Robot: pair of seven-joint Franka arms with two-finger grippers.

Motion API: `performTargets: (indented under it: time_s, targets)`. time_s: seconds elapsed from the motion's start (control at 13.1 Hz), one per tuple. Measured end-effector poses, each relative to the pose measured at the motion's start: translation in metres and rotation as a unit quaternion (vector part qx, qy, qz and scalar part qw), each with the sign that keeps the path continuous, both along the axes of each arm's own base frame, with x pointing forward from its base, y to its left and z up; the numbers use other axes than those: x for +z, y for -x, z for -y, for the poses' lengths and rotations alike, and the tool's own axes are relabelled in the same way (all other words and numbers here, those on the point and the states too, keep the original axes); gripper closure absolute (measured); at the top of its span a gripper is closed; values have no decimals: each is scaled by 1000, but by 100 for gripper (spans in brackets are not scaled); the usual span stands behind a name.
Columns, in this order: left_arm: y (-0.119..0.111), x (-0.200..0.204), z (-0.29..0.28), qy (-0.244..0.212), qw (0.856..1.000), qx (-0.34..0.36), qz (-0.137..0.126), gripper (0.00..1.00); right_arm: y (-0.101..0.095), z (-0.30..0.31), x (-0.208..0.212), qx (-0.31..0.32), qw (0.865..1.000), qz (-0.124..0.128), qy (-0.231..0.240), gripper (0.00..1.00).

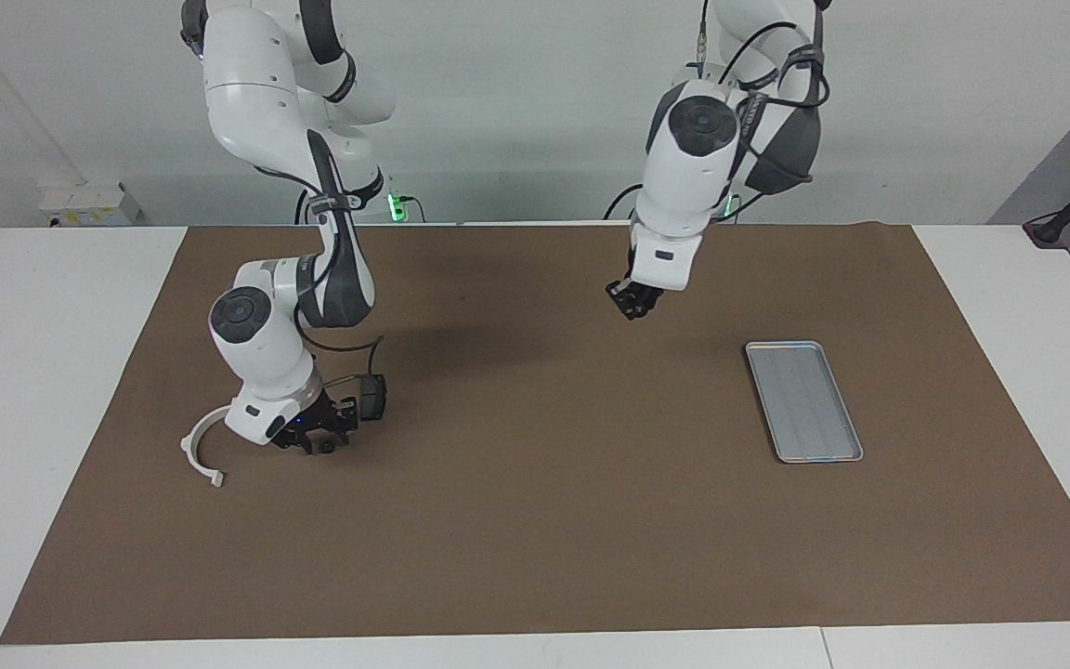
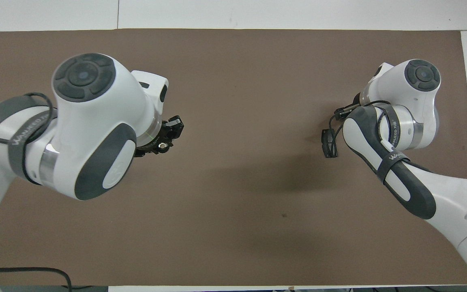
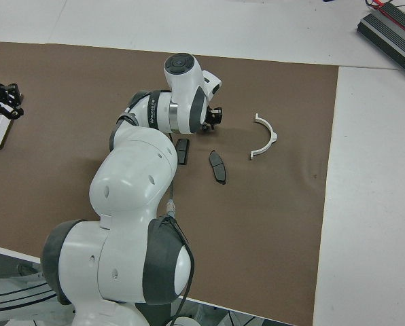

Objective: Pick bearing gear from pile to tray

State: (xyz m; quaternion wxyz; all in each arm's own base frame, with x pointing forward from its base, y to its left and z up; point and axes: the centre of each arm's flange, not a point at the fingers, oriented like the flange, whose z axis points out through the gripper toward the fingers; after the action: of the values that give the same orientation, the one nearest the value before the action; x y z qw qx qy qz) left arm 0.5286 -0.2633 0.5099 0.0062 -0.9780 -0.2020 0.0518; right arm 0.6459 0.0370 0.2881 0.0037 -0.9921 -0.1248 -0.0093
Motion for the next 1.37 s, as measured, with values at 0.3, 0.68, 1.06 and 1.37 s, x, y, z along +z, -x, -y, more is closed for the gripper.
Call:
performTargets:
  time_s: [0.3,0.68,1.06,1.37]
  targets:
    - [-36,-11,-110,13,998,-60,-11,66,-2,-1,-1,0,1000,11,-1,49]
    - [-49,-56,-240,28,994,-103,21,66,-7,-21,37,-15,1000,13,-3,76]
    - [-36,-100,-256,14,994,-103,25,66,10,-128,142,-106,994,25,-15,76]
    - [-29,-139,-258,-2,993,-113,21,66,61,-261,148,-194,980,21,-28,76]
